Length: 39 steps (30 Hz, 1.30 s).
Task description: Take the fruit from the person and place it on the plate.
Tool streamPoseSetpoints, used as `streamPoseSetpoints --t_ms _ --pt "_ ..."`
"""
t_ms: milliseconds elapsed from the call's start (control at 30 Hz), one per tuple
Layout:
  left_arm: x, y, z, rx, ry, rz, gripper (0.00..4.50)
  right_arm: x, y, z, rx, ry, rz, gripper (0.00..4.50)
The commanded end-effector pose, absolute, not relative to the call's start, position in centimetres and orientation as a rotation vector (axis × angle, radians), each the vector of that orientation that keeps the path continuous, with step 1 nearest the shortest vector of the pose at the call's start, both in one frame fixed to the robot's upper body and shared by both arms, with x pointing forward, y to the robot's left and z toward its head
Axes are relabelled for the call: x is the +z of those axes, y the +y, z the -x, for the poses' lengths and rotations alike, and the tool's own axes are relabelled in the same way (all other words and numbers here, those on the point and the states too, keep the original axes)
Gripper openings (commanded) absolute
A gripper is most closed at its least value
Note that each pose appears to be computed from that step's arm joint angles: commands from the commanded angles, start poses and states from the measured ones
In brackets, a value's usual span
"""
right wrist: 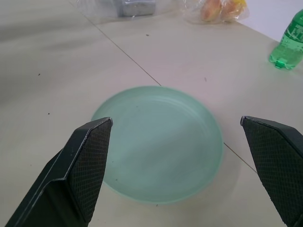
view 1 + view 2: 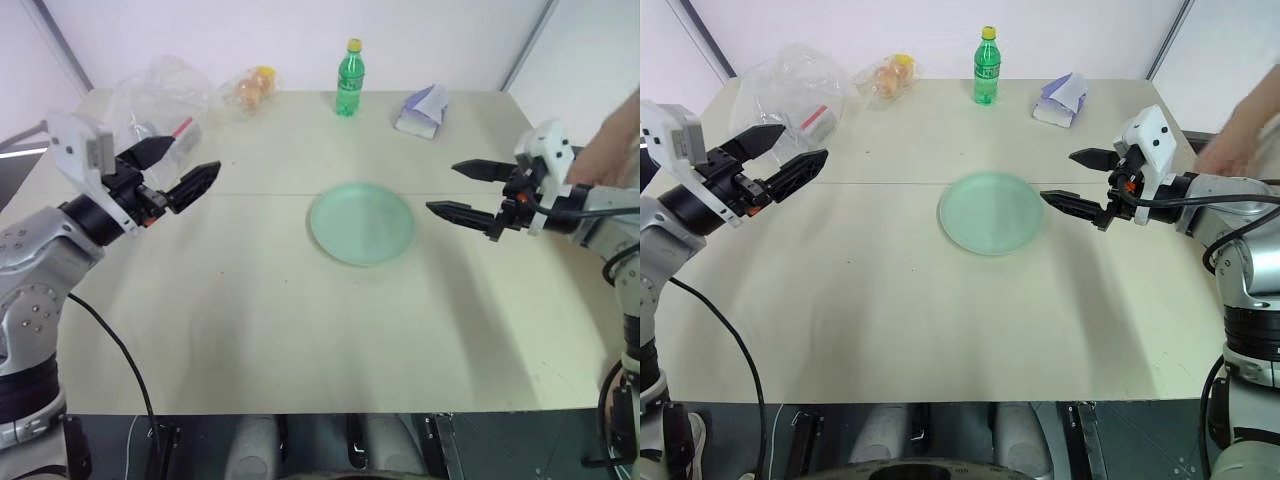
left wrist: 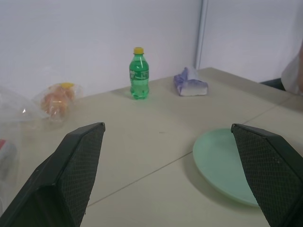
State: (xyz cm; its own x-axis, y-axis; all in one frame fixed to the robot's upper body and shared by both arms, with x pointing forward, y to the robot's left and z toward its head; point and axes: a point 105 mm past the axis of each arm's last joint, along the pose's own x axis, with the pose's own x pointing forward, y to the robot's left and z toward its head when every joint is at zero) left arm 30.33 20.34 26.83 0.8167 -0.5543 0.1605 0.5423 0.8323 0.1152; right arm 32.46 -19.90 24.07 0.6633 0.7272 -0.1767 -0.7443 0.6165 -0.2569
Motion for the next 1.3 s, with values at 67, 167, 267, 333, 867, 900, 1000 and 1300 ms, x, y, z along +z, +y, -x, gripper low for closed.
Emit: streamPoseSetpoints --t_ms 67,167,267,333,867,900,1000,1300 --pt "28.1 19.6 -29.9 -0.604 -0.249 -0.087 4.5 25.5 -19.8 -31.9 0.853 0.005 0.351 4.43" --pt "28.1 19.6 -29.9 -0.6 -0.246 -0.086 4.5 25.5 -19.7 -31.9 0.854 0.006 0.352 4.43" --pt "28.1 19.5 -29.9 -0.602 -0.246 -0.082 4.5 25.5 -19.7 -31.9 0.857 0.008 0.351 4.43" --pt "28.0 19.3 -29.8 -0.607 -0.244 -0.08 4.5 25.5 -19.7 -31.9 0.856 0.008 0.35 4.43" --pt "30.2 17.9 -33.2 -0.51 -0.361 0.286 4.5 26.5 -18.0 -32.2 0.888 -0.048 0.32 4.43" --pt "30.3 17.7 -33.5 -0.514 -0.362 0.297 4.5 26.4 -18.0 -32.2 0.889 -0.048 0.321 4.43" --pt "30.2 17.2 -34.7 -0.531 -0.356 0.31 4.5 26.5 -17.9 -32.2 0.891 -0.049 0.319 4.43" --pt "31.0 15.1 -37.6 -0.591 -0.379 0.296 4.5 26.5 -17.9 -32.1 0.879 -0.056 0.324 4.43"
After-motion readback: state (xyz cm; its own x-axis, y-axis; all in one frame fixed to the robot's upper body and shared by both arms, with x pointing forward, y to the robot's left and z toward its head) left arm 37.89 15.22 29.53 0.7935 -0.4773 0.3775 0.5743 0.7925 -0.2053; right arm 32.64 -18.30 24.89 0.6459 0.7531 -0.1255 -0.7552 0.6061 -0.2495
